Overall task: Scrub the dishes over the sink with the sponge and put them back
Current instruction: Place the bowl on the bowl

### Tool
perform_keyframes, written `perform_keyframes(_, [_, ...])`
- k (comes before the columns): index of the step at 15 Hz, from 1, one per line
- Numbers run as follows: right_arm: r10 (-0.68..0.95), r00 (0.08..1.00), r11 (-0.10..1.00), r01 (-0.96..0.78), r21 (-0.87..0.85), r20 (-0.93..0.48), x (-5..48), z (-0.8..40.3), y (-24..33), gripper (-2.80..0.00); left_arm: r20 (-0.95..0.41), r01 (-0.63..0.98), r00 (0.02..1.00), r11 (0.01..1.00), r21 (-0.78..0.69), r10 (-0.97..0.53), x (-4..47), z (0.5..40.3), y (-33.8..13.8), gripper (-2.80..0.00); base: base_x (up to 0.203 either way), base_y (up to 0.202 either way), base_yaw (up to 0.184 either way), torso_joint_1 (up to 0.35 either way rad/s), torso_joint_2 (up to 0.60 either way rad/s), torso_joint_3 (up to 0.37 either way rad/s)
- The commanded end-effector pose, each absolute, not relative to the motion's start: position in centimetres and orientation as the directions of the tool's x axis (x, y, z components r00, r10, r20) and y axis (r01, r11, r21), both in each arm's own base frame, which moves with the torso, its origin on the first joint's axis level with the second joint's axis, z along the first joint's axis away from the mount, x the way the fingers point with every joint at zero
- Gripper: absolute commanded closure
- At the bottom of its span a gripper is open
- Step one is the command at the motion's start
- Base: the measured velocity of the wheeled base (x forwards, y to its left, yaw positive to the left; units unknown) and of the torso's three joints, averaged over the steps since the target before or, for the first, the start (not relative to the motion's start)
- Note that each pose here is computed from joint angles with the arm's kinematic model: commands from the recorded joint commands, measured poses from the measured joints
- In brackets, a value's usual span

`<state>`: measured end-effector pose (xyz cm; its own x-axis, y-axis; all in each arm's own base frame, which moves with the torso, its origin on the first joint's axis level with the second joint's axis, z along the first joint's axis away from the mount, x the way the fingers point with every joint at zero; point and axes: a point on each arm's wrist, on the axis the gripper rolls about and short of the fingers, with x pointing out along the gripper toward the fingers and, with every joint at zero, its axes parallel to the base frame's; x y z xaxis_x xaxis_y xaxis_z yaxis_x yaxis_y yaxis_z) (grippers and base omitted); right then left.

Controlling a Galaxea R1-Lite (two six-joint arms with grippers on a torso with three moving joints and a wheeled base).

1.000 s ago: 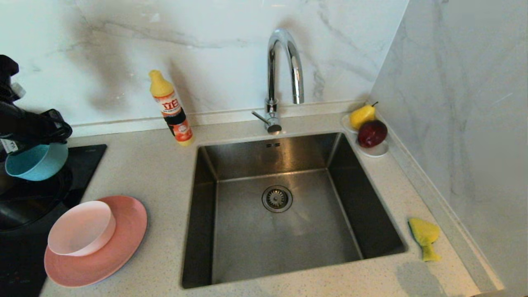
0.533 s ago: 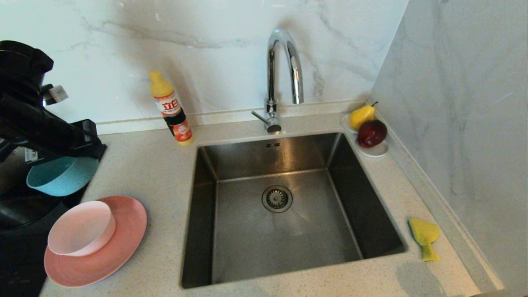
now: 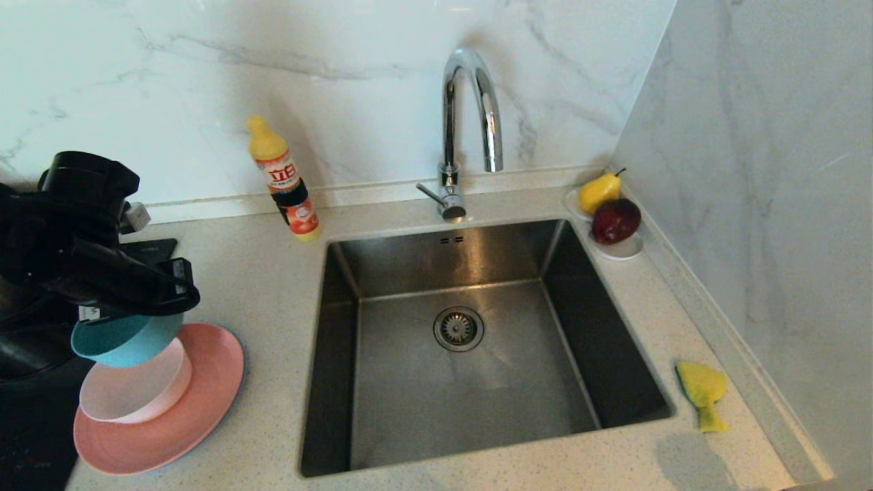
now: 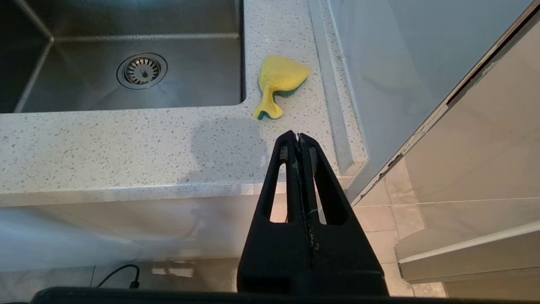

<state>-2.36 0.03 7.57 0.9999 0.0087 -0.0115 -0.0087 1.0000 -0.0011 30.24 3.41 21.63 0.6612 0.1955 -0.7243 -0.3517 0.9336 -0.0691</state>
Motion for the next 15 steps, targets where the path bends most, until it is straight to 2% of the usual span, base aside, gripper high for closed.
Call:
perform_keyframes(1, [0.009, 1.000, 1.000, -0.009, -0.001, -0.013, -2.4, 7.6, 0.0, 0.00, -0.743, -0.346, 0.642, 0.936, -0.061, 0.188, 30.2, 20.3, 3.1, 0.00, 0.000, 0.000, 0.000, 0.000, 0.00, 0.000])
perform_keyframes(6, [0.009, 1.000, 1.000, -0.009, -0.001, -0.012, -2.4, 7.6, 0.0, 0.00, -0.749, -0.347, 0.635, 0.936, -0.062, 0.187, 30.2, 19.9, 3.1, 0.00, 0.000, 0.000, 0.000, 0.000, 0.00, 0.000])
perform_keyframes(12, [0.009, 1.000, 1.000, -0.009, -0.001, -0.013, -2.4, 7.6, 0.0, 0.00, -0.689, -0.338, 0.699, 0.938, -0.081, 0.192, 28.5, 23.0, 2.9, 0.00, 0.000, 0.000, 0.000, 0.000, 0.00, 0.000])
perform_keyframes(15, [0.009, 1.000, 1.000, -0.009, -0.001, -0.012, -2.4, 7.6, 0.0, 0.00, -0.740, -0.329, 0.646, 0.943, -0.047, 0.188, 27.3, 22.3, 2.9, 0.00, 0.000, 0.000, 0.000, 0.000, 0.00, 0.000])
